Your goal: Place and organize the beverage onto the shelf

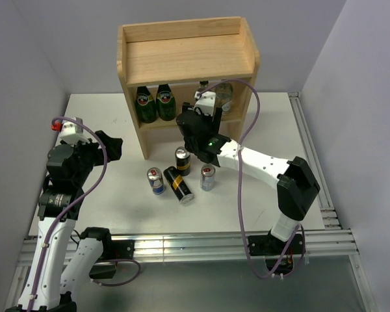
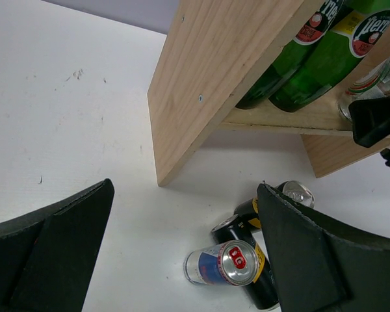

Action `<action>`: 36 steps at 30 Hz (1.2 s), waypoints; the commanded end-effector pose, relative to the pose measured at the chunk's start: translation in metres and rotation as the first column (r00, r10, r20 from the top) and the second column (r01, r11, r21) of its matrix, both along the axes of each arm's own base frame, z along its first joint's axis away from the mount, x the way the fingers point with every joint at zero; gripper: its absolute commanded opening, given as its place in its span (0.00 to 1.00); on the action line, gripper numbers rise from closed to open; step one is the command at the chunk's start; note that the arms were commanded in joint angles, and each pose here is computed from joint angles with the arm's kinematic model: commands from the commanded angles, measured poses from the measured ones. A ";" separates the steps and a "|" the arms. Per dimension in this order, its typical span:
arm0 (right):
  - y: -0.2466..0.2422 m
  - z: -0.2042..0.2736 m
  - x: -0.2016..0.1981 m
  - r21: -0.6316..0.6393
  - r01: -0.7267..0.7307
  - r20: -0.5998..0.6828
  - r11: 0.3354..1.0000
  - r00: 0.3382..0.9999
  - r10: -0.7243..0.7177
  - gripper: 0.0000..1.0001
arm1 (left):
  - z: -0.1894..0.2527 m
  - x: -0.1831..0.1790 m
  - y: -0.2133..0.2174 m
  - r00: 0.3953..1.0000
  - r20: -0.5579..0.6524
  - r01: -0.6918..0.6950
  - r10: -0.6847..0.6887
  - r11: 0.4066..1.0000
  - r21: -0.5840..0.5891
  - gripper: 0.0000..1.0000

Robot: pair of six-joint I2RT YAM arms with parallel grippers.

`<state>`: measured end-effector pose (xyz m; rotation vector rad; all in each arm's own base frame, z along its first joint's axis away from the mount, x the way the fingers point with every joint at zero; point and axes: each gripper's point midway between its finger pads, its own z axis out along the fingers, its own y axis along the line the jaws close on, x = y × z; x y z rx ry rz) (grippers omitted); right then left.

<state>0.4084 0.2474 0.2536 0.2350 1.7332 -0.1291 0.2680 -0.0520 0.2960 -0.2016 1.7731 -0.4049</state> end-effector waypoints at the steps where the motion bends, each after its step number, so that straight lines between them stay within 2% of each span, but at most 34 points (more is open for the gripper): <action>1: -0.008 0.014 -0.014 0.033 0.026 0.029 0.999 0.999 -0.027 0.84 | 0.011 0.002 0.000 0.999 0.051 0.010 -0.011 1.000 0.015 0.99; 14: -0.003 0.000 -0.041 0.026 -0.002 -0.009 1.000 1.000 0.002 0.84 | 0.010 0.002 0.003 0.999 0.050 -0.002 0.001 1.000 0.017 0.99; 20: -0.004 0.011 -0.084 0.055 -0.051 -0.008 0.997 0.999 0.052 0.83 | 0.010 0.002 0.001 0.999 0.041 0.005 -0.005 1.000 0.012 0.99; 23: -0.008 0.025 -0.112 0.074 -0.084 0.013 0.994 0.996 0.083 0.83 | 0.028 -0.009 -0.006 0.992 0.121 0.040 -0.037 0.999 -0.021 0.99; 25: -0.022 0.037 -0.130 0.098 -0.084 0.024 0.992 0.996 0.083 0.83 | 0.032 -0.016 -0.012 0.990 0.126 0.065 -0.059 0.997 -0.043 0.99; 26: -0.026 0.034 -0.144 0.072 -0.106 0.007 0.992 0.994 0.106 0.83 | 0.025 -0.018 -0.016 0.995 0.081 0.072 -0.067 0.995 -0.069 0.99; 27: -0.033 0.044 -0.153 0.135 -0.118 0.027 0.984 0.993 0.116 0.83 | 0.021 -0.018 -0.023 0.994 0.053 0.102 -0.098 0.991 -0.082 0.99; 29: -0.037 0.039 -0.171 0.153 -0.165 0.020 0.974 0.986 0.164 0.83 | 0.022 -0.023 -0.034 0.990 0.033 0.143 -0.139 0.981 -0.132 0.99; 33: -0.043 0.024 -0.197 0.218 -0.276 -0.013 0.936 0.958 0.285 0.83 | 0.016 -0.033 -0.045 0.990 0.011 0.137 -0.137 0.975 -0.172 0.99; 36: -0.042 0.019 -0.212 0.263 -0.374 -0.011 0.889 0.921 0.390 0.83 | -0.008 -0.027 -0.064 0.984 -0.082 0.144 -0.161 0.972 -0.184 0.99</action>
